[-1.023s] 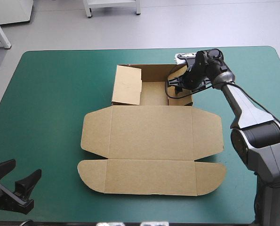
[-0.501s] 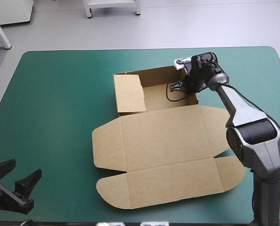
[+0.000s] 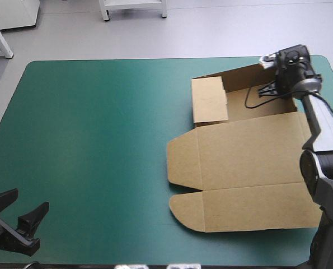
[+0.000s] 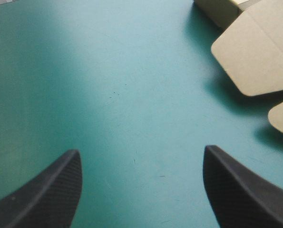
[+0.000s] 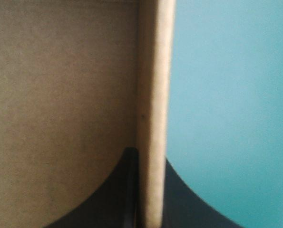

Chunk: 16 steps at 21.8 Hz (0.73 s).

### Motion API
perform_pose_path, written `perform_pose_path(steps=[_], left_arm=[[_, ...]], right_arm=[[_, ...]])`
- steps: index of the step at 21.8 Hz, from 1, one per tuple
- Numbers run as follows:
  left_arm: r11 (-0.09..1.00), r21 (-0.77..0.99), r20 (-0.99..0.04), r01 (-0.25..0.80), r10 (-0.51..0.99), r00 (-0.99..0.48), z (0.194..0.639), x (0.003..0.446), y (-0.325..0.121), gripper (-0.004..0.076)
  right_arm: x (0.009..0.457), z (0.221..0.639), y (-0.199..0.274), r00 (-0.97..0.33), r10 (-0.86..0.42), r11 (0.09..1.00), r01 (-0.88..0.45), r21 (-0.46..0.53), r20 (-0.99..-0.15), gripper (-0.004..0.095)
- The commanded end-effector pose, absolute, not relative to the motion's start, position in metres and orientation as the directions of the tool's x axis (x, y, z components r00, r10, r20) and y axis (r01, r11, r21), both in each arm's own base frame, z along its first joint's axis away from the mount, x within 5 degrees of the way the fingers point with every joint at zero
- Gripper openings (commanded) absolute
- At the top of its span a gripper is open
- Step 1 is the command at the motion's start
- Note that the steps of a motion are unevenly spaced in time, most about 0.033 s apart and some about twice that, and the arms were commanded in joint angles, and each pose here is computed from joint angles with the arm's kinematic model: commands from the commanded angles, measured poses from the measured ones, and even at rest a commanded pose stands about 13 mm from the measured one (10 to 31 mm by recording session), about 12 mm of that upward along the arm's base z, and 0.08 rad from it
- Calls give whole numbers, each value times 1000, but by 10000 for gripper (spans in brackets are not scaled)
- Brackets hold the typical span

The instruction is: Fold the box

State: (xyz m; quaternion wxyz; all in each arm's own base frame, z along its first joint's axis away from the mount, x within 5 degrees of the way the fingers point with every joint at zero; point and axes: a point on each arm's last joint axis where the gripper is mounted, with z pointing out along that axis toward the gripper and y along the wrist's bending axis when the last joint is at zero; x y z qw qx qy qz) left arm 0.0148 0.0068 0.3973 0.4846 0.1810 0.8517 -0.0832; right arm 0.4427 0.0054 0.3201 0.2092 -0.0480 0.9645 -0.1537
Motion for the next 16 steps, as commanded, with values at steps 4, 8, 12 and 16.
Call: perform_pose_path(steps=[4, 8, 12, 16], left_arm=[[919, 46, -847, 391, 243, -472, 401, 16, 7, 510], [919, 45, -854, 392, 239, -463, 402, 16, 7, 510], [920, 50, -858, 389, 238, -454, 402, 17, 7, 510], [921, 52, -852, 386, 243, -464, 401, 17, 7, 510]], right_arm=[[408, 366, -103, -888, -50, 876, 180, -447, -457, -11], [388, 328, -161, -940, 30, 816, 220, -534, -340, -11], [376, 294, -182, -955, 67, 822, 216, -526, -287, -12], [367, 280, -195, -945, 140, 834, 273, -479, -296, 10]])
